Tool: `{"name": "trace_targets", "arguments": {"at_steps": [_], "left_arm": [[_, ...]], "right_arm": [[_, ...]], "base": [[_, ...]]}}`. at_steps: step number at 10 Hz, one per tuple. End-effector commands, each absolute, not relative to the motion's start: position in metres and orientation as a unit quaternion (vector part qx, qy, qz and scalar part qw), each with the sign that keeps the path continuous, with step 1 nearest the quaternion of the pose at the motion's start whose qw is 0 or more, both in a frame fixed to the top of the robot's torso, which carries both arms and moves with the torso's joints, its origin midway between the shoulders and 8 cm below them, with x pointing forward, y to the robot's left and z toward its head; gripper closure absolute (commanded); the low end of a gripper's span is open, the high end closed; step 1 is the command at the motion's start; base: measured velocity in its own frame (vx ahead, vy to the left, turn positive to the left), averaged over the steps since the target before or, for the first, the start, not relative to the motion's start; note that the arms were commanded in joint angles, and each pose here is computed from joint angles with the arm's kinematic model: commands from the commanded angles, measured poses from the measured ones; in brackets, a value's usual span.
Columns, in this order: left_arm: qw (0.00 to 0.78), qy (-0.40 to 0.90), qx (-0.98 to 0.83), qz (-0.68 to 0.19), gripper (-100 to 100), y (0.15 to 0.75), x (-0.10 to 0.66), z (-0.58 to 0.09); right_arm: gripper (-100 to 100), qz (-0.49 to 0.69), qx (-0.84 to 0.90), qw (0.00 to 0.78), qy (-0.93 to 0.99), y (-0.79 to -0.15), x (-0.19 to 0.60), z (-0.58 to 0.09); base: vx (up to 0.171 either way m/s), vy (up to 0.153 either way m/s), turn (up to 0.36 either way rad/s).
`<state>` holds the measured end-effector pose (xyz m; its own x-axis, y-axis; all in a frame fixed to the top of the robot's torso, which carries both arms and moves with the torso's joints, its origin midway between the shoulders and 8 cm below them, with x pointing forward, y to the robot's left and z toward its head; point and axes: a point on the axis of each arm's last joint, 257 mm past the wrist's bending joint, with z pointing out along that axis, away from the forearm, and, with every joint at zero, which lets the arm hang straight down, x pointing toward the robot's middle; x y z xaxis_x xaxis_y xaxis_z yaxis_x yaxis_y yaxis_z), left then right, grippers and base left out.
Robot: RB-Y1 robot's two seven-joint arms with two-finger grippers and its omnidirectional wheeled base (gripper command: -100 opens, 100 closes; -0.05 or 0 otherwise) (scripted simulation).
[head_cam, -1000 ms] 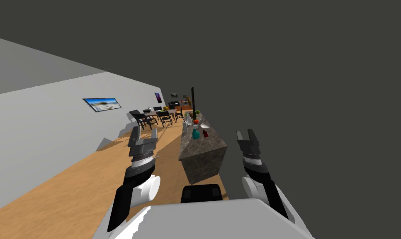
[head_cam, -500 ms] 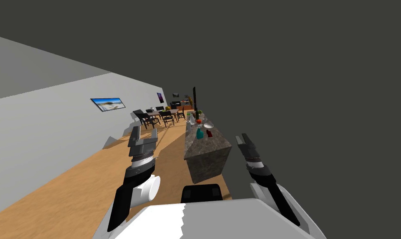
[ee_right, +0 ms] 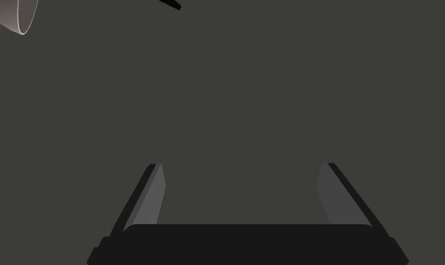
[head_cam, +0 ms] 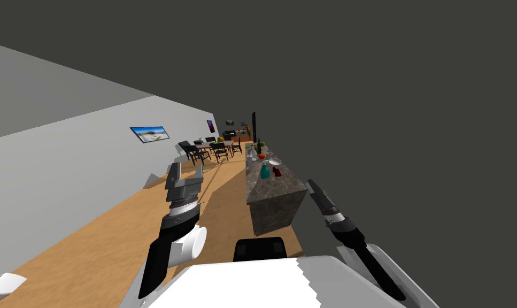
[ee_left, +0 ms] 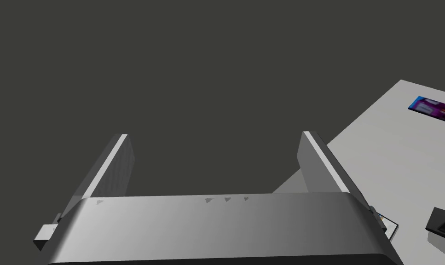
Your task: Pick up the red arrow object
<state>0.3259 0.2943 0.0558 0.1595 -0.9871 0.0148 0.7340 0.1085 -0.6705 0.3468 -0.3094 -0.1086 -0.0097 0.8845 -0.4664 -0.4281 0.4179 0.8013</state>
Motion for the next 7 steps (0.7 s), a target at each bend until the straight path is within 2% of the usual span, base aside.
{"name": "trace_targets", "arguments": {"at_steps": [1,4,7], "left_arm": [[0.709,0.228,-0.278,-0.607,0,0.294,0.326,0.056],[0.709,0.228,-0.278,-0.607,0,0.294,0.326,0.056],[0.709,0.228,-0.278,-0.607,0,0.294,0.326,0.056]], "right_arm": [[-100,0.480,0.217,0.661,0.534,-0.313,0.345,-0.120],[-100,0.439,0.202,0.642,0.595,-0.333,0.338,-0.156],[-100,0.395,0.186,0.619,0.653,-0.359,0.327,-0.191]], "base": [[-0.003,0.120,0.031],[-0.002,0.137,0.082],[-0.014,0.182,0.083]]}}
